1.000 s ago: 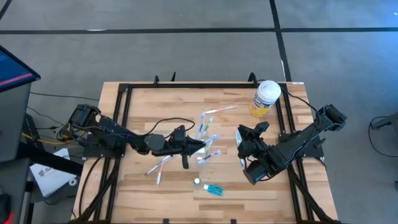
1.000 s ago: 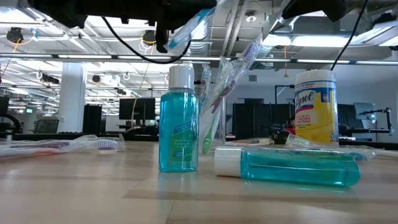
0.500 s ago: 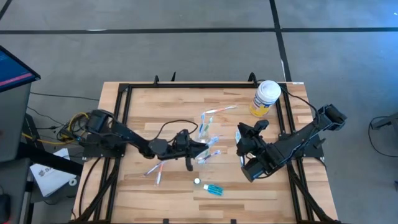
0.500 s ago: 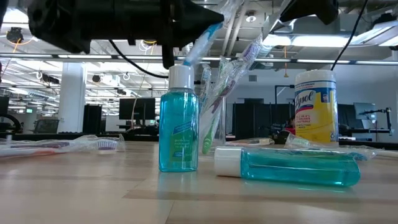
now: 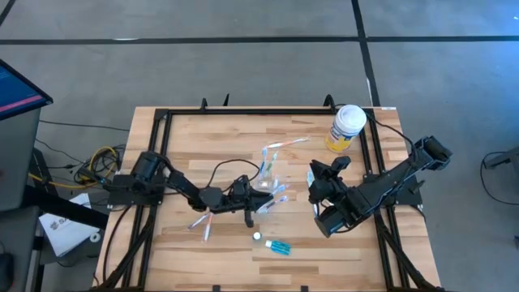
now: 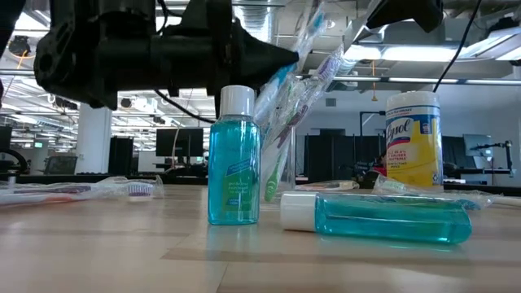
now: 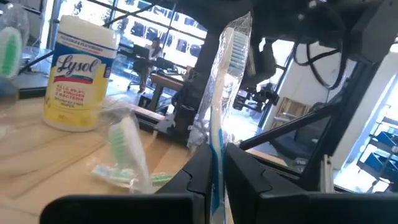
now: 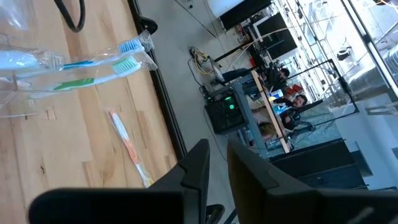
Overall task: Pick & Place toothbrushing station
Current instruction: Put the top blue toothbrush into the transparent organizer
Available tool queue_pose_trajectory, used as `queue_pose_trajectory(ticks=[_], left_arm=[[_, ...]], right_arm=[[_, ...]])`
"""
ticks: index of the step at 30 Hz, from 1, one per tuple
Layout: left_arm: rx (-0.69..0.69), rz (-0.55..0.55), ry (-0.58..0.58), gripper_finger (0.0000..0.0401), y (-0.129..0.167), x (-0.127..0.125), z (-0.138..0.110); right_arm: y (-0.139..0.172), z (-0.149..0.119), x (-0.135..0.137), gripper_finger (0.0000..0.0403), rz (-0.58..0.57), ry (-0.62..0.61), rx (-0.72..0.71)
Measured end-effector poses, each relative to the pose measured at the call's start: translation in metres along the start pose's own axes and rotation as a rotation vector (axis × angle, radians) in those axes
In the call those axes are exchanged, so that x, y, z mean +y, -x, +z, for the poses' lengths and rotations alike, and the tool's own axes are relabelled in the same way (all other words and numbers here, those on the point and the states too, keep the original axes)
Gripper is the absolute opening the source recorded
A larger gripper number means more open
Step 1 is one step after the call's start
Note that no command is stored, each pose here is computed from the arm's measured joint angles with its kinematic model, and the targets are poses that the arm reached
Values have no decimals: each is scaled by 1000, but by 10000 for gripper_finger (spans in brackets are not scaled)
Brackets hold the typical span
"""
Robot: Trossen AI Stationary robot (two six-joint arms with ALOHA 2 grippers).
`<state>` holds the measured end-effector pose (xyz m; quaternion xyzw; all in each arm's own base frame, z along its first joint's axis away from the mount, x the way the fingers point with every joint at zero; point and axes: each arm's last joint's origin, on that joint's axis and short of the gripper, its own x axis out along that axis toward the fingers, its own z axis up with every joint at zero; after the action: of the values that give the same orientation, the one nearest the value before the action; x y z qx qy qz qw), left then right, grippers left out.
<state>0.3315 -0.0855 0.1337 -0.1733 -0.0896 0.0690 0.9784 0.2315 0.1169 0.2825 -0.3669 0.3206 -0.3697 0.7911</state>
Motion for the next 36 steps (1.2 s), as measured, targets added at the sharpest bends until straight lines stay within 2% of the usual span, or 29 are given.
queue_pose_trajectory(ticks=[18,36], left_arm=[[-7,-18,-35,22,2,-4,-5],[4,13,-72,22,5,-9,-9]], right_arm=[[0,0,0,48,1,-14,0],[0,0,0,48,1,-16,1]])
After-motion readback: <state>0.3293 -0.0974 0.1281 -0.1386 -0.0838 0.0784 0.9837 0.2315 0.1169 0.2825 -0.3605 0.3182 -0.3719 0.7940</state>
